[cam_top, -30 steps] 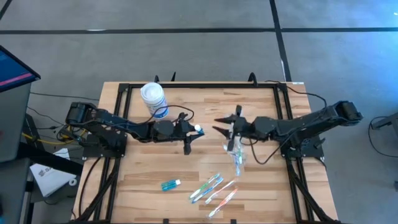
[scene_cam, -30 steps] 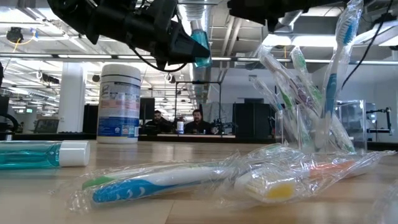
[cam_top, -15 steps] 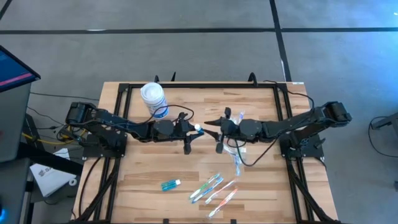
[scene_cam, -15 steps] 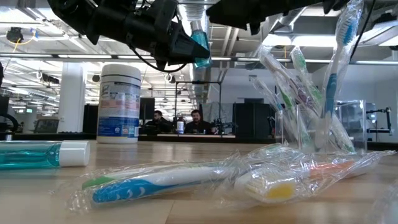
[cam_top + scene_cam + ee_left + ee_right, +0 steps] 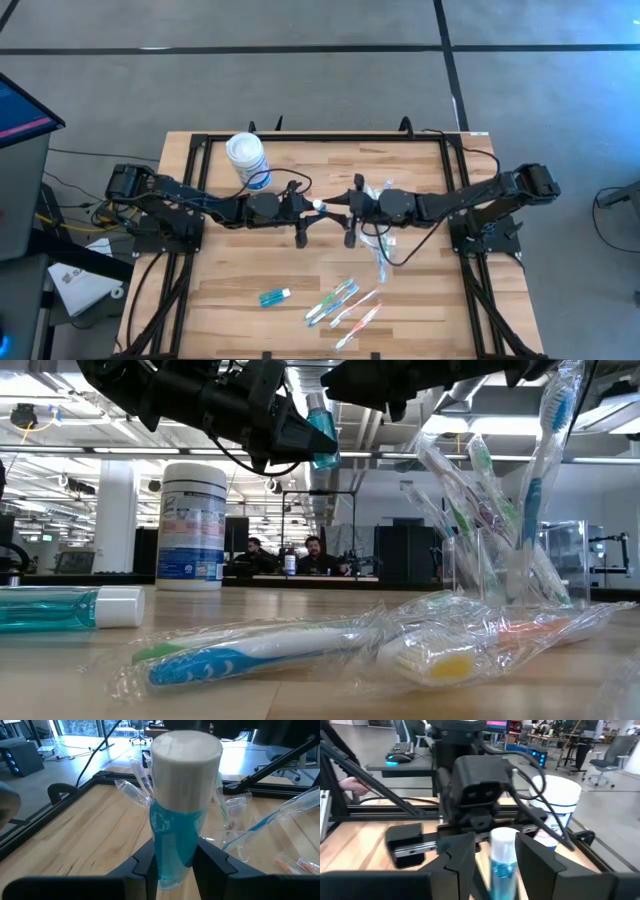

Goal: Pick & Place toothbrushing station
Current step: Put the blue mouthwash into the transparent organizer

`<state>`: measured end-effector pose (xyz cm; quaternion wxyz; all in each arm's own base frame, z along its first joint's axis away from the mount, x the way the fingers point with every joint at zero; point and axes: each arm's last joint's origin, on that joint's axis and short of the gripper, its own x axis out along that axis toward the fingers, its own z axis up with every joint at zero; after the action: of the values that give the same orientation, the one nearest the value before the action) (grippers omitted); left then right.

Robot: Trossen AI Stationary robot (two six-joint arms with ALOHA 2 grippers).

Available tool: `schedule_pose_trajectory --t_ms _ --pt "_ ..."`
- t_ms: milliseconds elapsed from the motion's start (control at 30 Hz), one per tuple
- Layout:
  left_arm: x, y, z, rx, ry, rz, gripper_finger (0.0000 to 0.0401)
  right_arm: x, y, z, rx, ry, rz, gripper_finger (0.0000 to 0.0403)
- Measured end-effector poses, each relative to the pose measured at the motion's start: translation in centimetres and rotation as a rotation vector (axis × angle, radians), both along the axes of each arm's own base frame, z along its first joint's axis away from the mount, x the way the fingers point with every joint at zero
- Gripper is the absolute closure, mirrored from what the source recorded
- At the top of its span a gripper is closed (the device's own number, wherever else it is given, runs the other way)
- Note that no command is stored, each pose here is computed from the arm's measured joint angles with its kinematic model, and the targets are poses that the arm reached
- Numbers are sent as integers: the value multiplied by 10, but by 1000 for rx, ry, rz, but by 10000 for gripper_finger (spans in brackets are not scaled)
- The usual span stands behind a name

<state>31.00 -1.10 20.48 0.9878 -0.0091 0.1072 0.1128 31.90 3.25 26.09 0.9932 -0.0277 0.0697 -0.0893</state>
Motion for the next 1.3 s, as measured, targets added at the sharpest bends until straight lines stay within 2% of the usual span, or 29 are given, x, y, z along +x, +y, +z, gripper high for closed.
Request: schedule_pose_trajectory --t_ms 333,633,800,933,1000,1300 --pt "0 0 0 0 0 0 310 1 -5 -1 7 11 14 269" --pt "0 0 0 0 -1 0 310 1 -9 -2 31 15 13 226" --pt "0 0 0 0 -2 0 310 1 -9 -2 31 13 13 214" --pt "0 0 0 0 -4 0 310 10 -9 -10 28 52 14 215" --pt "0 0 0 0 -3 0 310 22 -8 -6 18 22 17 217" --pt "0 0 -1 1 3 -1 310 36 -8 -8 1 87 30 242"
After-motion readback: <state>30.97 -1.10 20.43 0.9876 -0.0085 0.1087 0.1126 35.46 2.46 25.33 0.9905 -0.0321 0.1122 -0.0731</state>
